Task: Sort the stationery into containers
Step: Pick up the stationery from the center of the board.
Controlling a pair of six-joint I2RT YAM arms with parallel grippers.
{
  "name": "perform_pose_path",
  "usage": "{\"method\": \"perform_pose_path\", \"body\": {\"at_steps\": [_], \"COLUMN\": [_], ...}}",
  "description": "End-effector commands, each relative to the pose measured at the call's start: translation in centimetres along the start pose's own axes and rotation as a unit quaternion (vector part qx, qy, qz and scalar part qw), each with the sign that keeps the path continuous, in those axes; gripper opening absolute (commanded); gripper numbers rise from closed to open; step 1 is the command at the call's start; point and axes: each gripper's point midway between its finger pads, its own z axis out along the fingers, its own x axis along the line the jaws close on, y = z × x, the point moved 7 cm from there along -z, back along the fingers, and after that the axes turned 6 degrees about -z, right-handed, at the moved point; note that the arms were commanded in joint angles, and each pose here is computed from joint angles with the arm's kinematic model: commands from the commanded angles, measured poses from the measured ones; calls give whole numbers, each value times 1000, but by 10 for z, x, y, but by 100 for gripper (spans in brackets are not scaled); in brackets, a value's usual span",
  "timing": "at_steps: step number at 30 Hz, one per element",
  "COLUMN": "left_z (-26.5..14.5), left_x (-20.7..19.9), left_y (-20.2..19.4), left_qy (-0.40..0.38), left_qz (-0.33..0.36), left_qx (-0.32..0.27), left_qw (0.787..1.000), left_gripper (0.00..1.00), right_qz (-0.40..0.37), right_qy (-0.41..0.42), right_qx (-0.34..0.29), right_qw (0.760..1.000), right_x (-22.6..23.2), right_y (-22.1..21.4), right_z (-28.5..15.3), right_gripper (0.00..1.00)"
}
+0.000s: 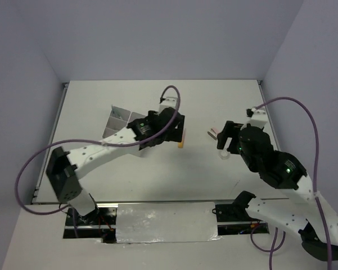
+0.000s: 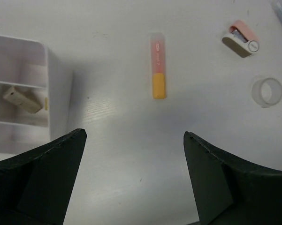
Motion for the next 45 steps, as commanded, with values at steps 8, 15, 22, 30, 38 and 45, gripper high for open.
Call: {"method": "perform_pose_path", "body": {"at_steps": [8,15,22,30,38,45], "left_z": [133,189,222,233,236,177], "left_x": [-58,-50,-45,-36,-24,-39], "left_y": [-14,-19,-38,-58,-83,-32], "left_qy": [53,31,33,54,83,30], "left_qz": [52,32,40,48,59,-7], "left_qx": [46,83,121,145,173,109], "left_qw": [996,996,991,987,980,994], "left_gripper": [94,87,85,74,16,0], "right_qz": [91,66,53,48,53,40], "right_qy": [34,79,98,111,125,141], "right_qx": [-71,-53,-49,-41,-47,-39], "right_qw": [993,993,993,992,990,988], "right_x": [-33,-20,-11,-5,-2,7], "right_y": [3,-9,-14,-18,-18,-21], "right_z": [-51,-41,-31,-25,-26,-17], "right_gripper": [72,71,71,71,71,73]}}
